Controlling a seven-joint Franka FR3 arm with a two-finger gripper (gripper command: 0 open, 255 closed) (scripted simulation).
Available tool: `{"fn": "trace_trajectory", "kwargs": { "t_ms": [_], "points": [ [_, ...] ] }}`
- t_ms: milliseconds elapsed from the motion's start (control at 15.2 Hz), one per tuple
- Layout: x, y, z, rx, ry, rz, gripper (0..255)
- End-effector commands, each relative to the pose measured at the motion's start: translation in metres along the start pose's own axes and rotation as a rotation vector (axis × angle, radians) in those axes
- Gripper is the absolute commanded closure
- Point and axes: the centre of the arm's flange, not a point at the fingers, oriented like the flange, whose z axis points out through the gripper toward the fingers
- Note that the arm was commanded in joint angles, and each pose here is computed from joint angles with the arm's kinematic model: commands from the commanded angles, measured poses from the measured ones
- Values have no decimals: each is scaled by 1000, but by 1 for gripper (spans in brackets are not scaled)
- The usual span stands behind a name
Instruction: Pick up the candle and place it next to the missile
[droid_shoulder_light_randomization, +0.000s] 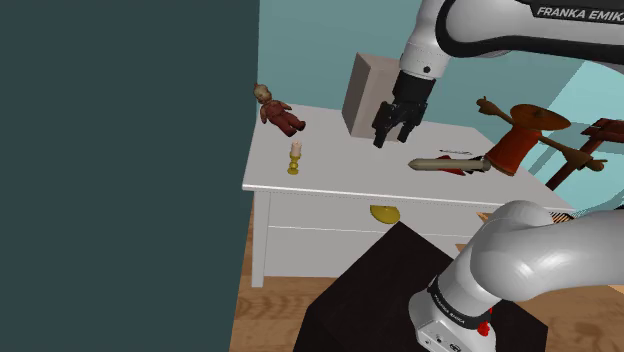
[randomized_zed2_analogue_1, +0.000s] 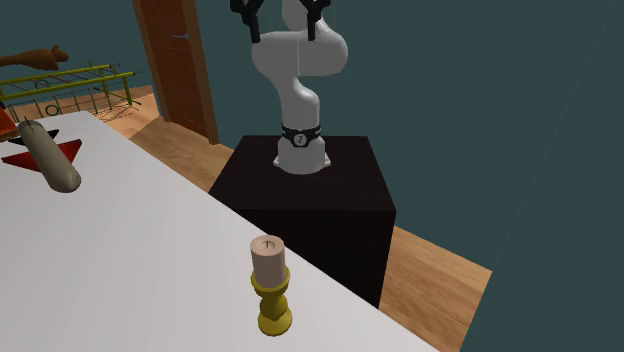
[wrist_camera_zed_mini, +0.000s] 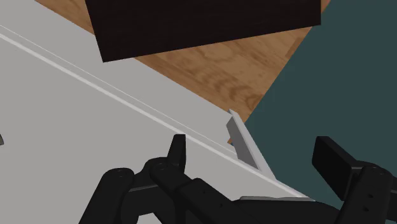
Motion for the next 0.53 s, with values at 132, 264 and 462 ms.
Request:
{"fn": "trace_trajectory", "kwargs": {
  "t_ms": [132, 264, 462],
  "points": [
    [23, -5, 11, -3, 4, 0, 0],
    [46, -9, 22, -5, 8, 0, 0],
    [80, -16, 39, -9, 15, 0, 0]
  ]
}}
